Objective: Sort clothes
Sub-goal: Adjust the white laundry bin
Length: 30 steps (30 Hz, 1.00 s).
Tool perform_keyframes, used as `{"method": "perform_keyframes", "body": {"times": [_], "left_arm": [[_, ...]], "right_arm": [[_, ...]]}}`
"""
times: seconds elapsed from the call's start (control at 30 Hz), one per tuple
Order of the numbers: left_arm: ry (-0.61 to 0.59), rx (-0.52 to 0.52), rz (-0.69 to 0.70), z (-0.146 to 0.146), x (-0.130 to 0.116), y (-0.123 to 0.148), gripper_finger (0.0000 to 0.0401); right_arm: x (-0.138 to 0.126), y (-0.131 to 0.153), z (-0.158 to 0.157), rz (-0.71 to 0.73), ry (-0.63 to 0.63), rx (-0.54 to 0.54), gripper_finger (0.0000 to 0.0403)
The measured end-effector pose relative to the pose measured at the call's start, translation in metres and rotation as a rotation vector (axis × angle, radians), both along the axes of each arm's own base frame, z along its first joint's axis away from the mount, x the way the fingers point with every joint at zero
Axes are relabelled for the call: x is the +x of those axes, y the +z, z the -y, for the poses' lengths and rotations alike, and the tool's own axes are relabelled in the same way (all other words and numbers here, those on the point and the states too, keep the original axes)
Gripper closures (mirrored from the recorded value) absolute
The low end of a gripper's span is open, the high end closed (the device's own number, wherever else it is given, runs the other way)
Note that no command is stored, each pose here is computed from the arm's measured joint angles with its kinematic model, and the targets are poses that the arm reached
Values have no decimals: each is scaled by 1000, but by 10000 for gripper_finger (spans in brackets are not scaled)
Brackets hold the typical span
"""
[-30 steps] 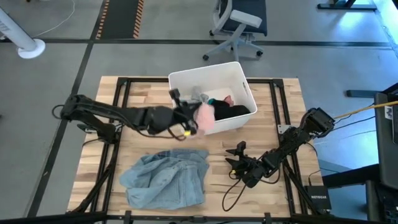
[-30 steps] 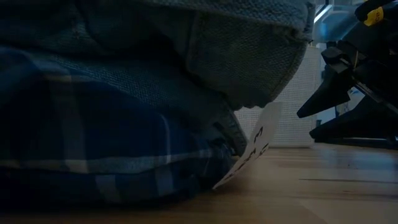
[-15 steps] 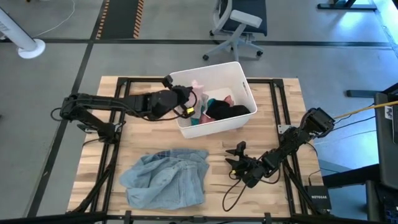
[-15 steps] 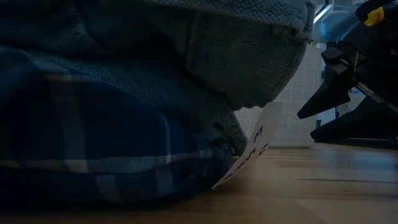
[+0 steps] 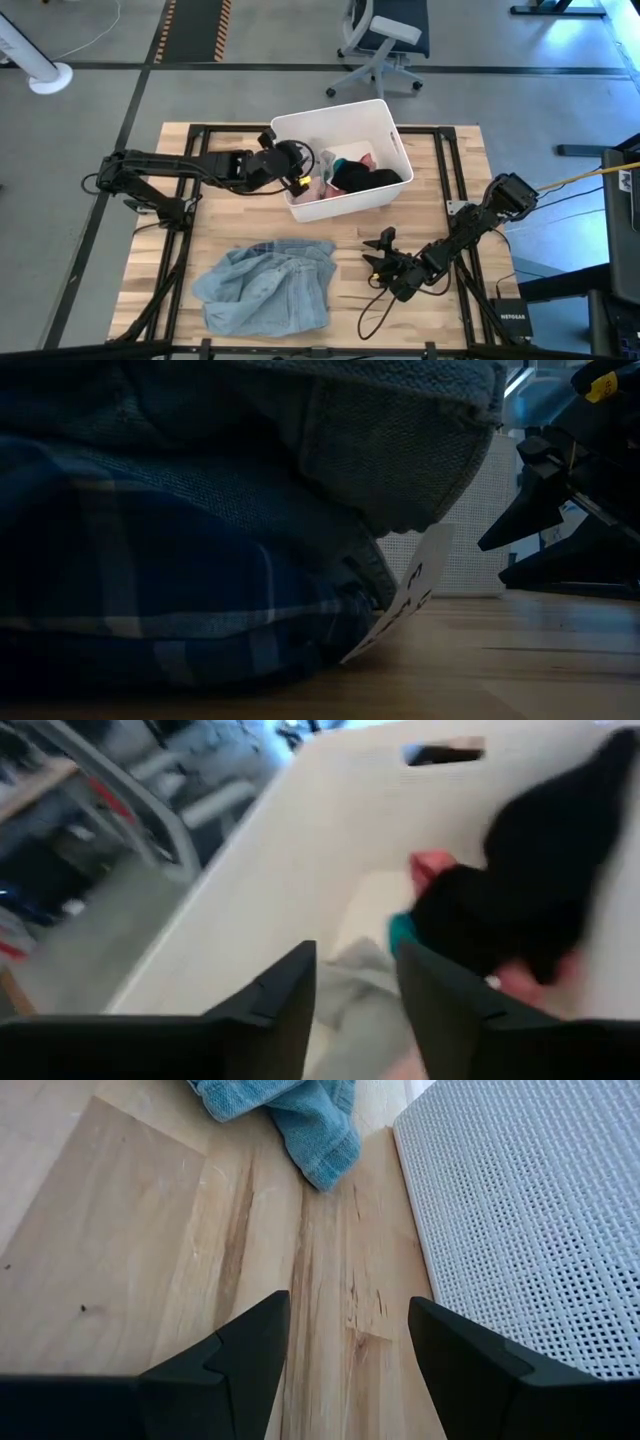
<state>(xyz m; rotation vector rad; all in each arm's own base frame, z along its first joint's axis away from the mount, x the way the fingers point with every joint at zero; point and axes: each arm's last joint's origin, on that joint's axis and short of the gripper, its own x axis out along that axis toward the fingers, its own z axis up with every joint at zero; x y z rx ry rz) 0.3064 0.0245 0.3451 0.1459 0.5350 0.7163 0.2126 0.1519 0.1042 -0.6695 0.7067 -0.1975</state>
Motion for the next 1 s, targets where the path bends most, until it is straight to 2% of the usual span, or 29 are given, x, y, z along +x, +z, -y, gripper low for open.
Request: {"method": "perform_keyframes", "body": {"times": [0.07,0.2,0.3,0.4,0.53,0.63,0.7,0.87,1.0], "left_arm": [[-80,-79,31,6,-2,6,246],[-397,-240,68,34,1,14,222],[-497,-229,9,59,8,4,218],[-535,-175,-68,79,15,-11,220],[-581,-157,-146,99,27,-32,229],[-575,-173,-202,106,36,-50,236],[-516,-159,-239,105,40,-62,241],[-254,50,-386,92,43,-86,253],[-144,78,-408,74,47,-92,260]], "right_arm": [[0,0,0,0,0,0,178],[0,0,0,-1,0,-1,178],[0,0,0,-1,0,-1,178],[0,0,0,1,0,1,178],[0,0,0,1,-1,1,178],[0,0,0,1,-1,2,178],[0,0,0,1,-1,2,178],[0,0,0,2,-2,3,178],[0,0,0,2,-1,2,178]]}}
